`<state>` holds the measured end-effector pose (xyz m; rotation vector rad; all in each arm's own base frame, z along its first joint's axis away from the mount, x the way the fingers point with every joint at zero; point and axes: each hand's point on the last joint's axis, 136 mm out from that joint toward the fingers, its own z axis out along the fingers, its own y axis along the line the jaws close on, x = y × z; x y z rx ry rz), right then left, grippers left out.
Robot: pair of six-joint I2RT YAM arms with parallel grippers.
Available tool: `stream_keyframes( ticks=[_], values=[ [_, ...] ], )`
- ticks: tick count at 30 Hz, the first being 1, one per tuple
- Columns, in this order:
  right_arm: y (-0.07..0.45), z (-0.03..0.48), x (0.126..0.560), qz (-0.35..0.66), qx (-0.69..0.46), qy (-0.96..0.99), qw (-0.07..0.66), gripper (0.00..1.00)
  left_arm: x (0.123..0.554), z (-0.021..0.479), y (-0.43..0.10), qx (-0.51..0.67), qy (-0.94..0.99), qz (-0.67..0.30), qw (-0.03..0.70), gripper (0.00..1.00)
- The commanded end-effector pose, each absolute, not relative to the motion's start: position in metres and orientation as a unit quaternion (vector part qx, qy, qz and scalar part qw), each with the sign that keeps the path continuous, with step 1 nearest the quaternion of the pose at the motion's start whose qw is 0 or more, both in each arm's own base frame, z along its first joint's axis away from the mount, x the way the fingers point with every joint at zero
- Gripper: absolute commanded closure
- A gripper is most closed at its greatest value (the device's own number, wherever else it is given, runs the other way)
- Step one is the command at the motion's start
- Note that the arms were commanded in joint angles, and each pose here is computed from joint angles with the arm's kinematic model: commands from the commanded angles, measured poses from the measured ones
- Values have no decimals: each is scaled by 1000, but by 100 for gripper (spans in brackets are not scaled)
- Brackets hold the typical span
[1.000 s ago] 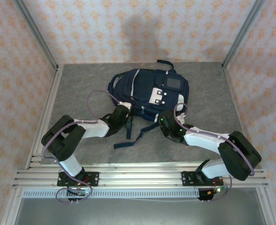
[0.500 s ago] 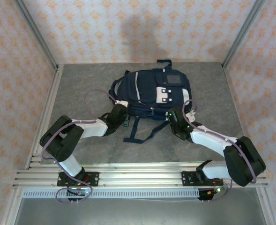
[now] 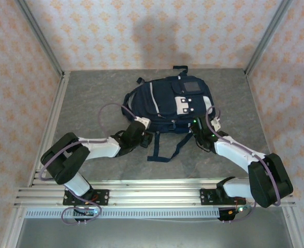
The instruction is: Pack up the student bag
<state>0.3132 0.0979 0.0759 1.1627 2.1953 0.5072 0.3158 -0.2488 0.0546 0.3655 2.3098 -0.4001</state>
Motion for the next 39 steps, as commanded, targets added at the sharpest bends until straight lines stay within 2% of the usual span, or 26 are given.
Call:
stream_keyframes(
  ticks=[1,9,12,21,27,33,36,39],
  values=[
    [105,84,314,202,421,836,290,100,309,76,-257,150,886,-156,410,57],
    [107,87,311,213,434,828,283,100,313,62,-265,123,900,-102,405,46],
    [107,86,310,216,439,826,281,100,312,57,-280,128,901,-93,404,35],
    [109,80,308,223,443,825,272,100,328,49,-283,103,903,-31,417,35],
    [111,79,306,228,441,825,269,100,342,36,-284,103,904,2,414,40],
    [110,82,305,226,433,829,274,100,351,28,-264,73,909,15,411,61],
    [111,80,305,227,430,830,275,100,355,23,-258,63,912,6,405,65],
    [112,76,305,223,424,835,270,100,358,22,-267,80,911,-13,405,81]
  ],
)
